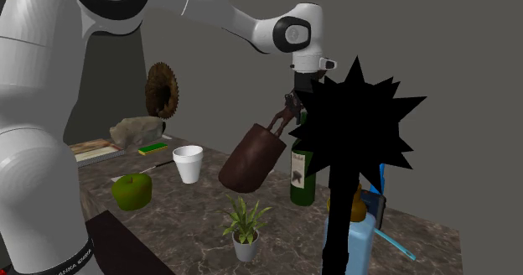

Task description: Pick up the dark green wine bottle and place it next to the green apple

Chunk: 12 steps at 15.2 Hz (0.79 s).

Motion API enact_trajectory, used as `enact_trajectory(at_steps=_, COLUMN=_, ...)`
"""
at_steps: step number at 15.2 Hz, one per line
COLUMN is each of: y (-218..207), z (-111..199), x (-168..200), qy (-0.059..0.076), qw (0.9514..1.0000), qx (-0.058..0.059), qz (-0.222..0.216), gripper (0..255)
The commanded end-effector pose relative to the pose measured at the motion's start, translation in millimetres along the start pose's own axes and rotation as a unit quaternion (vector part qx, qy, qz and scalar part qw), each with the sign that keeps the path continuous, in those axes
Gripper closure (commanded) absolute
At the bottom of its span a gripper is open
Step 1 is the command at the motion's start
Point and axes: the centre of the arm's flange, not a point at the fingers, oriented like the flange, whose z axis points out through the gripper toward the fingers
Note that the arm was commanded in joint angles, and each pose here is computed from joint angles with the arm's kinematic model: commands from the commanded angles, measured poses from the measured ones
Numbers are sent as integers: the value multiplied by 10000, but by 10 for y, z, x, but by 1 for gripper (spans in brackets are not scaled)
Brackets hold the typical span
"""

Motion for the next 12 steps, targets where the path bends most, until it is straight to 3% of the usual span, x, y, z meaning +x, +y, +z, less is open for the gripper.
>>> enact_trajectory(at_steps=1, y=-8, z=-153, x=14, qy=64, qw=10000, qx=-25, qz=-2, gripper=255)
enact_trajectory(at_steps=12, y=-15, z=-732, x=62, qy=64, qw=10000, qx=-25, qz=-2, gripper=255)
